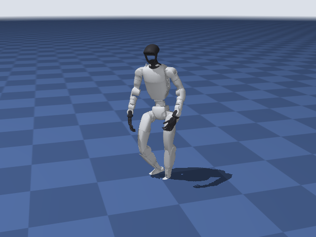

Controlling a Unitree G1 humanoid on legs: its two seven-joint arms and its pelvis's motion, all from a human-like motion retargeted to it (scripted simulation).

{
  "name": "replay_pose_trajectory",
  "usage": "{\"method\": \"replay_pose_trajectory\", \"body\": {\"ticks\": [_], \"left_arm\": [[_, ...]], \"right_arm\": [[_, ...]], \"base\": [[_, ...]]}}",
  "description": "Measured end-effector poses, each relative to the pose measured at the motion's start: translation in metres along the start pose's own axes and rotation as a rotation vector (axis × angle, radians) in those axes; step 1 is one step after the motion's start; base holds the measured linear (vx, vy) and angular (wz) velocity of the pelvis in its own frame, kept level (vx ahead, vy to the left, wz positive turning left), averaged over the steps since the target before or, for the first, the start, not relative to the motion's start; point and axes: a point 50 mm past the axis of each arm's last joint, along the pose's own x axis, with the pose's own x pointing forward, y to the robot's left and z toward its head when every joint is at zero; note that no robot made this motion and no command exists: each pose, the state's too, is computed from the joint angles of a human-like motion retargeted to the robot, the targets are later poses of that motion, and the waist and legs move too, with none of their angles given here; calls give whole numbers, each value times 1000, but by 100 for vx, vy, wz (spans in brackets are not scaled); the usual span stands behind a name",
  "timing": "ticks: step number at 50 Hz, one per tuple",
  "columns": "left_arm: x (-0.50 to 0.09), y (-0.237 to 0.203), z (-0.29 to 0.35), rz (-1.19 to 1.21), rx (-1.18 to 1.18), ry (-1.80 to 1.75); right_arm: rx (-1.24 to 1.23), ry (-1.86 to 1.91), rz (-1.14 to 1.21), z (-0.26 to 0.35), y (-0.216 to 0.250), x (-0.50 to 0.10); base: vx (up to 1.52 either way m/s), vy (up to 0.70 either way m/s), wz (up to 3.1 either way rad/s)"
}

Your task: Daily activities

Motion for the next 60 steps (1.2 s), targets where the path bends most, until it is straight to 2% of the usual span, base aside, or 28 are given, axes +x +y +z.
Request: {"method": "replay_pose_trajectory", "body": {"ticks": [9,17,25,30,38,44,50,60], "left_arm": [[-27,-22,52,-218,-80,-313],[-54,-38,73,-424,-91,-417],[-66,-39,79,-448,-55,-444],[-69,-39,77,-426,-84,-456],[-64,-51,64,-392,-302,-476],[-56,-58,65,-376,-420,-508],[-50,-60,78,-390,-341,-523],[-33,-60,98,-452,96,-443]], "right_arm": [[71,-167,22,46,13,5],[48,-236,73,70,24,6],[53,-261,47,72,24,6],[139,-248,-27,61,15,4],[355,-169,-131,24,14,5],[420,-115,-169,3,20,3],[302,-98,-189,-1,17,2],[-174,-209,-117,60,9,4]], "base": [[-1,6,4],[-1,1,6],[-3,0,23],[-1,-2,32],[1,-5,34],[2,-7,25],[0,-4,11],[-4,-2,-4]]}}
